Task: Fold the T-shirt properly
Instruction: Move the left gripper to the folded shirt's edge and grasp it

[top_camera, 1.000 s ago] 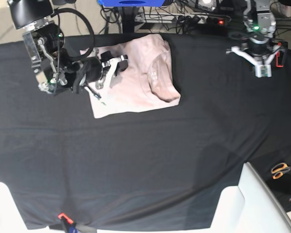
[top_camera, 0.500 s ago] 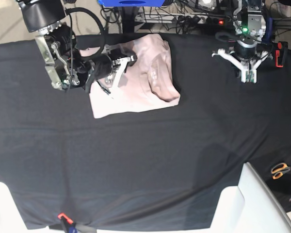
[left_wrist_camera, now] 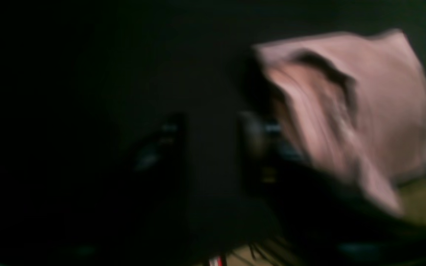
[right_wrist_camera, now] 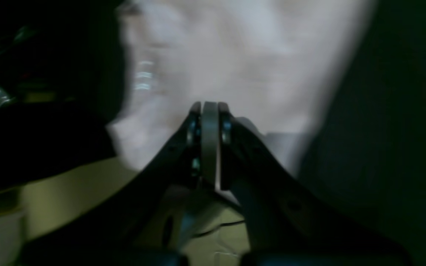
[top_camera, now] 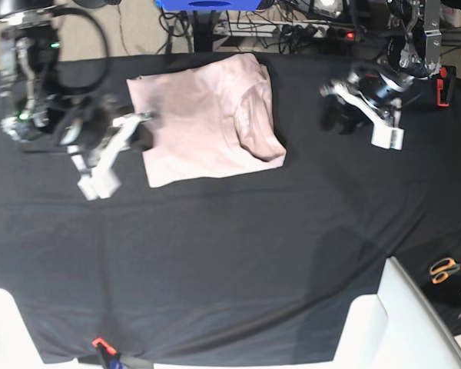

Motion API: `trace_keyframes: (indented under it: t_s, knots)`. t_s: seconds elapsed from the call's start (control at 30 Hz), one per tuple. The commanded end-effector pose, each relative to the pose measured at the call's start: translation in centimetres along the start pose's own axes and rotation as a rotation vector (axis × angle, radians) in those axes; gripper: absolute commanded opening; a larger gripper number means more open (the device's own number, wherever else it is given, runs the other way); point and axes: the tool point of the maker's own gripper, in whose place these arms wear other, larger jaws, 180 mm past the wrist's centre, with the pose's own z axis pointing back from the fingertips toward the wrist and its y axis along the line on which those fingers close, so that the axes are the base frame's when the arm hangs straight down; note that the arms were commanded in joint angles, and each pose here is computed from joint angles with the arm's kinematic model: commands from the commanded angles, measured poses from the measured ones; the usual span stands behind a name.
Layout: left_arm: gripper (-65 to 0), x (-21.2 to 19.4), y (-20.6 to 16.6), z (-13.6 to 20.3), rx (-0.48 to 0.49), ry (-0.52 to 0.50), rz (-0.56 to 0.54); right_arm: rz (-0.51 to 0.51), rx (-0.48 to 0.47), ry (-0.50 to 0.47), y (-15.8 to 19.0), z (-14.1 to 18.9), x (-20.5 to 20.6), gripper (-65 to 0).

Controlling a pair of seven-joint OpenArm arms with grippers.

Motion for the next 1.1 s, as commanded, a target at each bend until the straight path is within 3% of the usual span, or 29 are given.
trace_keyframes:
  t_s: [0.0,0.07,0.17,0.47,0.7,1.07]
  knots:
    - [-26.8,0.6,-0.6,0.3,-0.038,-0.022,-0.012,0.014,0.015,-0.036,0.3,0.4,1.1,-64.8]
    - [-13.8,-0.1,-2.1,0.2,-0.126,-0.006,-0.047,0.026,-0.010,-0.048,-0.4,0.7,1.3,-64.8]
    - [-5.1,-1.3,-4.0,0.0,-0.241,0.003,-0.065,0.056,-0.064,-0.038,-1.4,0.7,1.0,-65.0]
    - [-4.9,-5.0,-4.6,-3.7,-0.265,0.073,0.075,0.043,-0.102,0.005,-2.4,-0.4,-0.5,-65.0]
    - [-4.9,-5.9,-7.5,-6.7,-0.348,0.131,0.085,0.044,-0.101,0.006,-2.4,-0.4,-0.5,-65.0]
    - [-6.9,-6.6,-9.6,-10.2,-0.396,0.179,0.139,0.019,-0.114,0.027,-3.2,-0.6,-1.2,-65.0]
